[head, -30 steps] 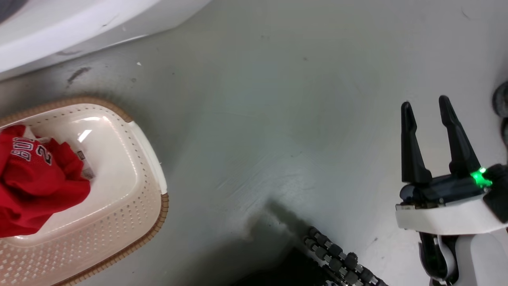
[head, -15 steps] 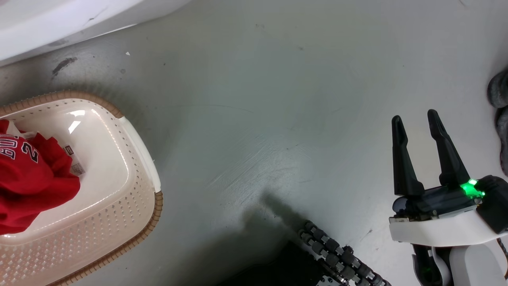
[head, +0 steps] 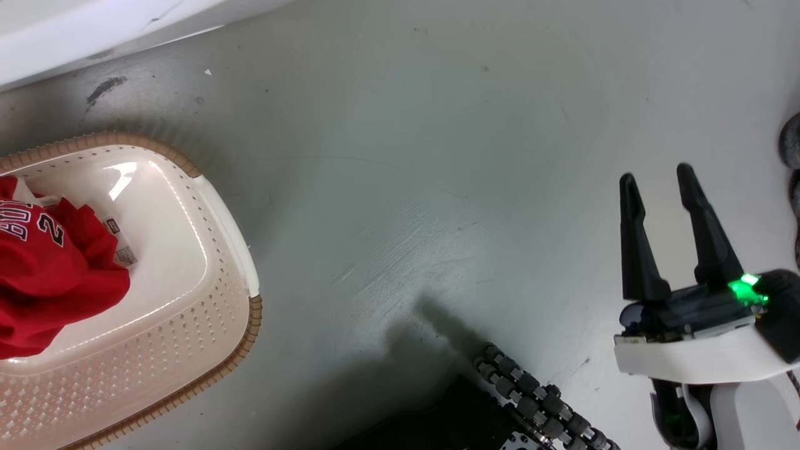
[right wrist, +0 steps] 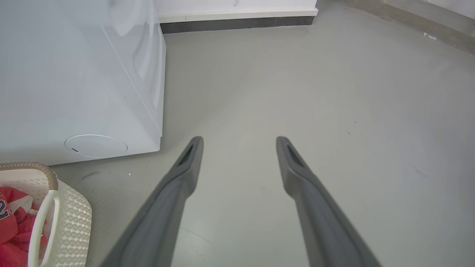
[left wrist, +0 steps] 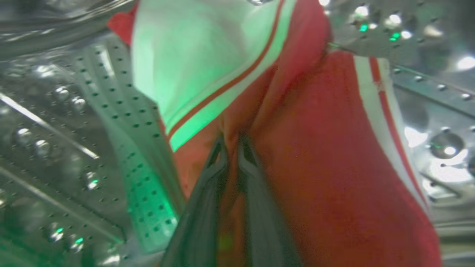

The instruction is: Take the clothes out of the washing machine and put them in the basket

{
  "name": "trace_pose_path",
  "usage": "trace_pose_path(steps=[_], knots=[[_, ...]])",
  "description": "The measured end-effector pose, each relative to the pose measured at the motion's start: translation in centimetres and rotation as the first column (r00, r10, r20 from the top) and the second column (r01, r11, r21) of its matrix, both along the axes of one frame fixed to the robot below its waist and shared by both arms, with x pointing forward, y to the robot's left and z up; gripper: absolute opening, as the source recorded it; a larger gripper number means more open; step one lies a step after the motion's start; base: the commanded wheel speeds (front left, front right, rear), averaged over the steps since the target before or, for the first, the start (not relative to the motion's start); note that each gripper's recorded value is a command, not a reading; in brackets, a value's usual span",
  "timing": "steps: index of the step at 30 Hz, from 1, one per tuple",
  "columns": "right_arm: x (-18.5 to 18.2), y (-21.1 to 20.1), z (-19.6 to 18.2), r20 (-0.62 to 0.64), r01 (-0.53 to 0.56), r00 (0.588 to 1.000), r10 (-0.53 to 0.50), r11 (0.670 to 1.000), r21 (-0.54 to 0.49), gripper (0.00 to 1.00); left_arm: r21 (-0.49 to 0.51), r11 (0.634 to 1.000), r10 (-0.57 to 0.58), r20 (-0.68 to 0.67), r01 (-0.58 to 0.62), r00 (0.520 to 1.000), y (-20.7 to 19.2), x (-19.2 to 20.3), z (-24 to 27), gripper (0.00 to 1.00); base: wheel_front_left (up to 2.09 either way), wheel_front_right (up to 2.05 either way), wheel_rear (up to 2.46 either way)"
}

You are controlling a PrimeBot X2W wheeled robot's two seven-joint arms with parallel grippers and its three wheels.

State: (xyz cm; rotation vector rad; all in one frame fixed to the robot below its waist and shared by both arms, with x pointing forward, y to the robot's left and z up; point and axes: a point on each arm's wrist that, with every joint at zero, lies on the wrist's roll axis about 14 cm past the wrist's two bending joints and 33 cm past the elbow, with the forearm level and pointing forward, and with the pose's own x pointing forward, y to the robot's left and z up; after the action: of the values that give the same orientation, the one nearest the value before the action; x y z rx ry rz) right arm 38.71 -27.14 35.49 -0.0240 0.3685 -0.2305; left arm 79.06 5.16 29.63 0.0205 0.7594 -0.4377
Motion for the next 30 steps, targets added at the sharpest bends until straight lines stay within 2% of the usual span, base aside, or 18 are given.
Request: trace_pose_path(steps=[11,14,19,21,30], knots=[[2.1,-0.1,1.7,0.074,-0.03,0.997,0.032,0.999,-0.02,1.0,-0.014,1.0,0.016,0.159,-0.014,0.987,2.2,1.4,4.3,0.0,0.0,0.0,0.0],[2.8,-0.9,2.5,0.105,-0.02,0.994,0.024,0.999,-0.037,1.0,-0.047,0.999,0.017,0.21,-0.007,0.978,2.2,1.2,5.6,0.0,0.0,0.0,0.0],[3.3,-1.3,3.3,0.134,-0.019,0.991,0.026,0.998,-0.056,1.0,-0.059,0.998,0.008,0.254,0.007,0.967,3.1,-0.9,6.9,0.0,0.0,0.0,0.0],[3.5,-1.3,3.8,0.153,-0.021,0.988,0.03,0.998,-0.061,1.0,-0.029,1.0,-0.001,0.274,0.009,0.962,4.3,-1.9,7.4,0.0,0.0,0.0,0.0],[4.1,0.4,7.4,0.245,-0.074,0.965,0.09,0.994,-0.076,1.0,-0.033,0.999,-0.003,0.35,0.015,0.937,7.0,-8.0,10.8,0.0,0.0,0.0,0.0]])
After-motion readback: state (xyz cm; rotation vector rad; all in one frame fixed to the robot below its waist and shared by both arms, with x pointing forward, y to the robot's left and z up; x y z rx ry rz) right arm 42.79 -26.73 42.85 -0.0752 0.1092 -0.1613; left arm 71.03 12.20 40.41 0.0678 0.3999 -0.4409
